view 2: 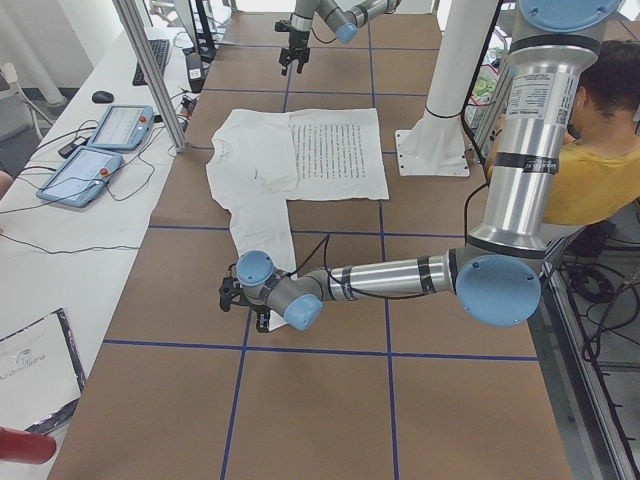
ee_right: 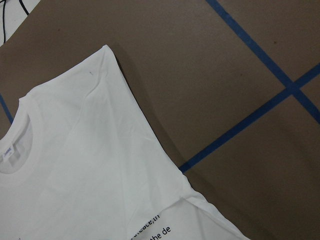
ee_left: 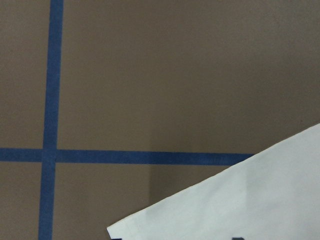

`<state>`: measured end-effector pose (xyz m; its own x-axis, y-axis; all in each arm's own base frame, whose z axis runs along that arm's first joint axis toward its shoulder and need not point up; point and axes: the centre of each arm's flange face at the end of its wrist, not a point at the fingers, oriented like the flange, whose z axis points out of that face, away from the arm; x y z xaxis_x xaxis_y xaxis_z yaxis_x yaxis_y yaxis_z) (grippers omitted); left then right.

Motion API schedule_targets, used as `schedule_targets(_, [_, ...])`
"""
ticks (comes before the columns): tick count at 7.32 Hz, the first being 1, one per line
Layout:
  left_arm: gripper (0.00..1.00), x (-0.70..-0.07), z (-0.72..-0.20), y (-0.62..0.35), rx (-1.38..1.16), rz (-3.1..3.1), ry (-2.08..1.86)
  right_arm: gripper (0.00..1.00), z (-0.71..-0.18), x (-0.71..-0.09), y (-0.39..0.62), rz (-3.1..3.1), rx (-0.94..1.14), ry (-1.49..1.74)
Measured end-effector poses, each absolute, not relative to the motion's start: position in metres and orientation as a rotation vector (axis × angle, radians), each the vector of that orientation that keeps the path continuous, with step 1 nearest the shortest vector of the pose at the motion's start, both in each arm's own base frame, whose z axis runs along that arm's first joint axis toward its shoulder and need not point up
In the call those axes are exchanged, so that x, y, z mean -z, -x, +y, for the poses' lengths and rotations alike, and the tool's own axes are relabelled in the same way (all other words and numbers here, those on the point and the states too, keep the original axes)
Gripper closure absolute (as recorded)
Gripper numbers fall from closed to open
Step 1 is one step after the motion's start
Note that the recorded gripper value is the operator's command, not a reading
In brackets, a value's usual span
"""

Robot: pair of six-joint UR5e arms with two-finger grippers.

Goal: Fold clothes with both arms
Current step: 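Move the left gripper to the other sleeve cuff and grasp it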

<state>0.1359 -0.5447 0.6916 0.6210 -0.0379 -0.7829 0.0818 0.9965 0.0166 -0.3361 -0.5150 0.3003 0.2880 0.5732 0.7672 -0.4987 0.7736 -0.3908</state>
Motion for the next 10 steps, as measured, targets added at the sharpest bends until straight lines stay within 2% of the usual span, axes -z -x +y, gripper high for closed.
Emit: schedule_targets(10, [0.22,-0.705,-0.534,-0.161,0.033,0.886,-0.009,0.01,-0.514,-0.300,0.332,-1.060,-0.724,0.068])
